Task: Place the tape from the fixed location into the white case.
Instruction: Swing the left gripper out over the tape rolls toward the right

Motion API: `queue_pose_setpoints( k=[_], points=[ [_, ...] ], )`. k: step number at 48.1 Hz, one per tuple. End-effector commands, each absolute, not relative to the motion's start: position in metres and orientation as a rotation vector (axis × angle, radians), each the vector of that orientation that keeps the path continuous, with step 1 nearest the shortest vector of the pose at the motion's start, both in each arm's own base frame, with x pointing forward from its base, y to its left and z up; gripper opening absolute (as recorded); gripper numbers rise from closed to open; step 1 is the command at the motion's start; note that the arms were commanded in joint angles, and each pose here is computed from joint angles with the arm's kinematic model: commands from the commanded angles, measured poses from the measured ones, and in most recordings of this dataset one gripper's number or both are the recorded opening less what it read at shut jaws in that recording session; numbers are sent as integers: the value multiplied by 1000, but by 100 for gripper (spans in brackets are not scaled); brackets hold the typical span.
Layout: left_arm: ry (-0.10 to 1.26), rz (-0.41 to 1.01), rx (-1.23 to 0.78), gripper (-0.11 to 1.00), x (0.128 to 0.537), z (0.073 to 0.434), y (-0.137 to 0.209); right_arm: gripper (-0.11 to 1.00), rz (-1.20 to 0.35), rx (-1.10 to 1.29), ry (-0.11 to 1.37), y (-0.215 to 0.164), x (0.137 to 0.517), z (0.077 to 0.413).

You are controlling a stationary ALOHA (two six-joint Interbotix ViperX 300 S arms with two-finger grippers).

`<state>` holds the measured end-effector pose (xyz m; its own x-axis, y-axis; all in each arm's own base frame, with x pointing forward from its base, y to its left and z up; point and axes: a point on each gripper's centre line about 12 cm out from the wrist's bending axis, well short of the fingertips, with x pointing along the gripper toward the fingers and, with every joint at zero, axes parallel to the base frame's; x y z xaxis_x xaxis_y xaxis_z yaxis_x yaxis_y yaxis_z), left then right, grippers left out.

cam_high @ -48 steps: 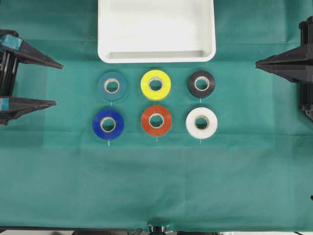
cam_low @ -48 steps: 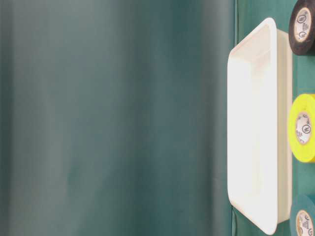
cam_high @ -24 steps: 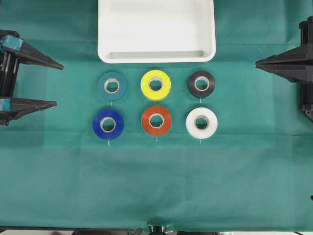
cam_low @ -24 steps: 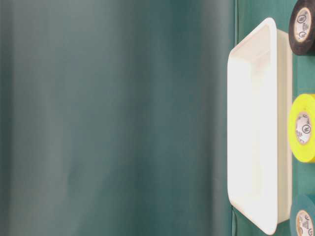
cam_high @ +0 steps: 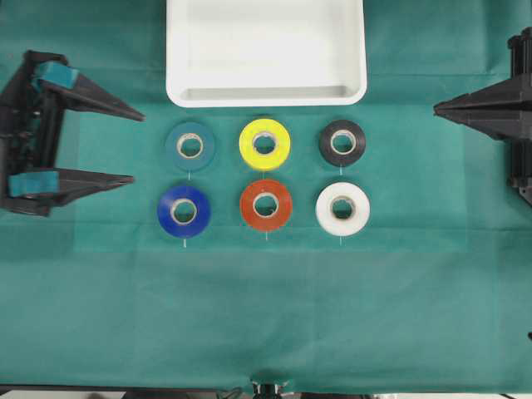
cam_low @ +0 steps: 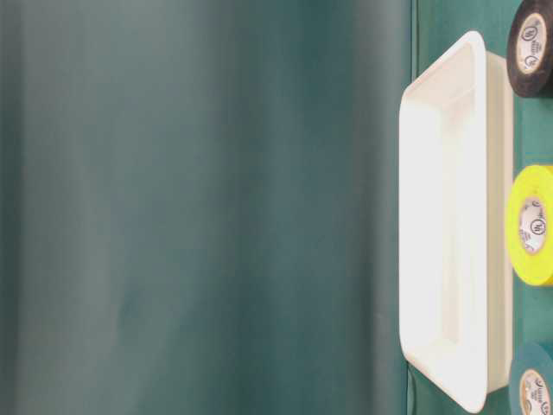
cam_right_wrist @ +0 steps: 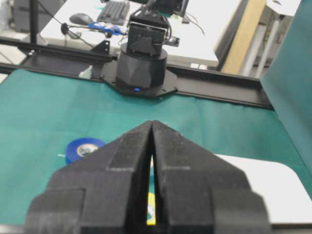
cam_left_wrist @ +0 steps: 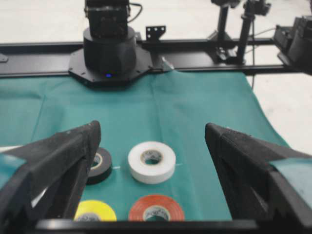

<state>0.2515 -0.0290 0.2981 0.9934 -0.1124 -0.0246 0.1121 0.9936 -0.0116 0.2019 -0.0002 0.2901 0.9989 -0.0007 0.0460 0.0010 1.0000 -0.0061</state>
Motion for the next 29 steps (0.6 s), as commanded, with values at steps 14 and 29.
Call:
queue_pose_setpoints(
  k=[14,29],
  points=[
    [10,-95,-8,99,320,312,-31,0,-2,-8,-71,0,206,301],
    [13,-98,-5,99,379,324,-38,0,-2,-8,-71,0,206,301]
  ],
)
